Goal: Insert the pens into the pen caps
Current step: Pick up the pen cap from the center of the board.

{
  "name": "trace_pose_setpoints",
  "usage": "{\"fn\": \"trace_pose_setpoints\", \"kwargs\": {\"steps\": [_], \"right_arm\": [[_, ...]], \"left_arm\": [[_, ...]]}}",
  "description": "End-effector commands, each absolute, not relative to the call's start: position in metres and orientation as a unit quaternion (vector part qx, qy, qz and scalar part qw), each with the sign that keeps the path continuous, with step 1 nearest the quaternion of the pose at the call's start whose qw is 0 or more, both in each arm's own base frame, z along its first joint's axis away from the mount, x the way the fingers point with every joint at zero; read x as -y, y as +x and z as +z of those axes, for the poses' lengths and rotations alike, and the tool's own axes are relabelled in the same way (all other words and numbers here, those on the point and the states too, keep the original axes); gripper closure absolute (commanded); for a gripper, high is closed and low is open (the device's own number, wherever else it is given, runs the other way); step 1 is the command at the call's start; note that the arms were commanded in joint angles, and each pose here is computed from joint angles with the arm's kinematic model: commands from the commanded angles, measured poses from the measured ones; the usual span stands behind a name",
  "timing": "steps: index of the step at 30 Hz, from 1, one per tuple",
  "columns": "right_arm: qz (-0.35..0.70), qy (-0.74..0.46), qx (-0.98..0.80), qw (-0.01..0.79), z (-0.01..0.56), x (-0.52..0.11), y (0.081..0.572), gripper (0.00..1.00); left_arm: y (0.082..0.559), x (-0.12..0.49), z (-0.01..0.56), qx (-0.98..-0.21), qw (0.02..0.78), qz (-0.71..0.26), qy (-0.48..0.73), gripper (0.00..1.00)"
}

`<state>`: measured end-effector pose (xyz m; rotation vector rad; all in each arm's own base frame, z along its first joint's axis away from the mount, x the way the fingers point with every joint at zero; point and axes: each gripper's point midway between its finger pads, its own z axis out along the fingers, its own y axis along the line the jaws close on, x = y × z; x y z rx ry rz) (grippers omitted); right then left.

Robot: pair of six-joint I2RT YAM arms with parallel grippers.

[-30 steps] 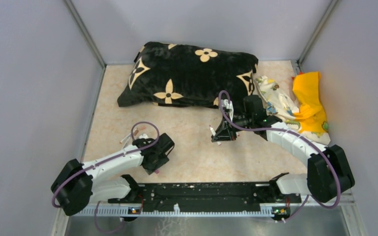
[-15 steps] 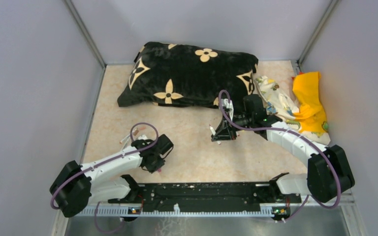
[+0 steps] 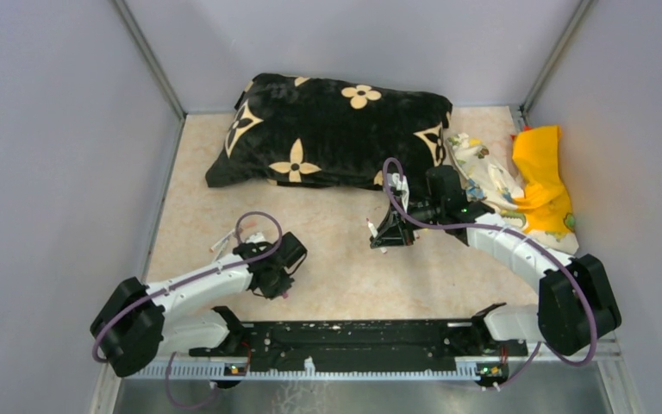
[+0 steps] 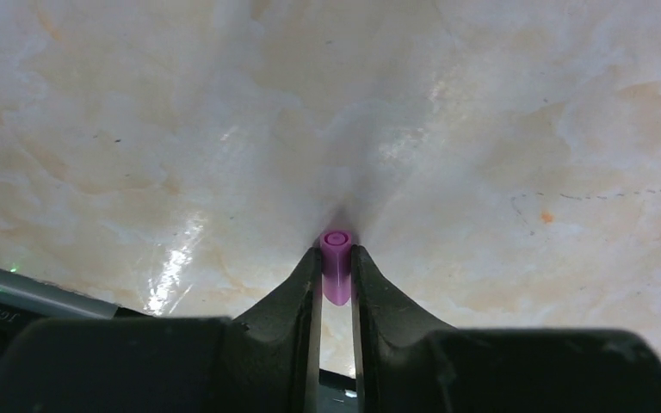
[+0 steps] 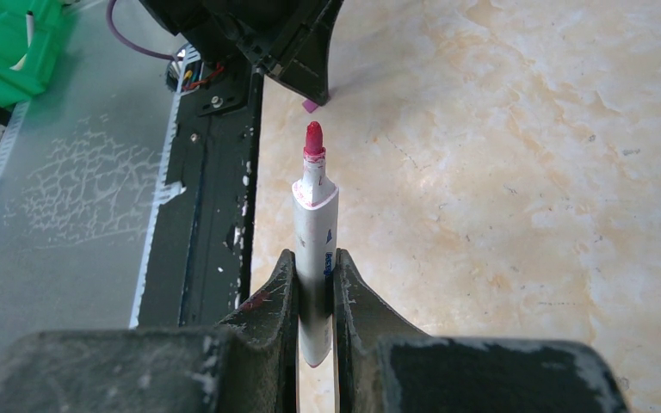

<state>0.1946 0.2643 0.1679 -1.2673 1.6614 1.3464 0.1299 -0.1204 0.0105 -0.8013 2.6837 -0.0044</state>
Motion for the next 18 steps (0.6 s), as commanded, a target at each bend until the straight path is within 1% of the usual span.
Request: {"fn": "trace_pose_setpoints", "kwargs": {"steps": [1,4,7,13,18], "right_arm": [[0.507,-0.5,-0.606,0.355,0.191,-0.267,0.203,1.0],[0.507,-0.501,-0.606,0.354,0.191,-0.267,0.202,1.0],[0.508,-0.501,-0.605,0.354,0.191,-0.267,0.202,1.0],[0.515,-0.497,-0.606,0.348,0.187,-0.268,0.2,1.0],[0.53,-0.481,-0.614,0.334,0.179,-0.27,0.2,1.0]], "left_arm": [[0.129,0.129,-0.011,-0.952,0.152,-0.009,-0.266,0.84],[0.138,0.137,-0.009,-0.955,0.163,-0.021,-0.246,0.91],[0.152,0.15,-0.004,-0.958,0.179,-0.04,-0.22,0.95],[0.193,0.183,0.007,-0.957,0.238,-0.086,-0.144,1.0],[0.232,0.209,0.01,-0.954,0.27,-0.106,-0.078,1.0]]}}
